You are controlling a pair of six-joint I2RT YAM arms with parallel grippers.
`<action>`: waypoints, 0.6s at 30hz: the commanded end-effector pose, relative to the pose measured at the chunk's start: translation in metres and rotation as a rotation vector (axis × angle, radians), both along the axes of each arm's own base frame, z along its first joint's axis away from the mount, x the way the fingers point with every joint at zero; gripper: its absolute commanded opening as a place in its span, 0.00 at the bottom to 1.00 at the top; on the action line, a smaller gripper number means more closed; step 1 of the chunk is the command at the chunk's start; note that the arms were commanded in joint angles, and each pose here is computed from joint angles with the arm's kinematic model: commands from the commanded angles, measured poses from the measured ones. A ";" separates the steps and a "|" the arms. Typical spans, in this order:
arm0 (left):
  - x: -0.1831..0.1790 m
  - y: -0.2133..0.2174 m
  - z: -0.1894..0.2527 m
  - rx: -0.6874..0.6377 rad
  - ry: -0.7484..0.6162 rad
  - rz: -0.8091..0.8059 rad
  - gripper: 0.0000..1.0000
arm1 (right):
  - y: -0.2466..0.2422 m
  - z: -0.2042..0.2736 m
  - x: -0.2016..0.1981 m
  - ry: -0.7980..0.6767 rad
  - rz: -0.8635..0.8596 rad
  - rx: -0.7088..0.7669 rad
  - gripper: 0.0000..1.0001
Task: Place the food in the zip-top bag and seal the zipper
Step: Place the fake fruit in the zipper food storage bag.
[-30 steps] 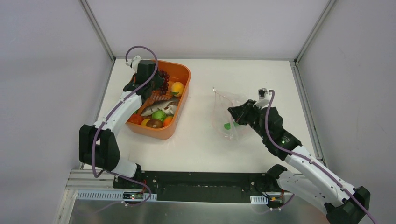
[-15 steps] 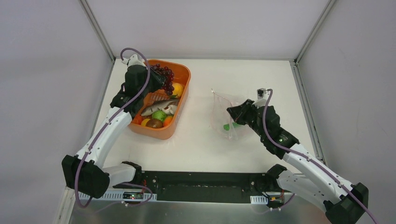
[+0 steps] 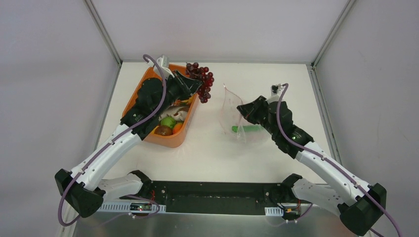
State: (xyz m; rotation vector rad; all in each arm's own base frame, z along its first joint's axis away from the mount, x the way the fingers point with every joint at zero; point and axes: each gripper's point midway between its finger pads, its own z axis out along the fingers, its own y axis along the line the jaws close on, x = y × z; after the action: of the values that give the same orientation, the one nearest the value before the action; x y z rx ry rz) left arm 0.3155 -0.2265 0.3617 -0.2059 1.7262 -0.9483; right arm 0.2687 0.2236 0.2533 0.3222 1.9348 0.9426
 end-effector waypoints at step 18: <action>-0.038 -0.098 0.040 -0.221 -0.157 -0.270 0.00 | 0.012 0.047 0.015 0.022 -0.004 0.218 0.07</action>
State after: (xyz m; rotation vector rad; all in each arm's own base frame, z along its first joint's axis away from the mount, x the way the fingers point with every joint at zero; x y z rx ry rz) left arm 0.2810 -0.3130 0.3883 -0.0451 1.6113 -1.2259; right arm 0.2787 0.2311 0.2524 0.4433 1.9703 1.0252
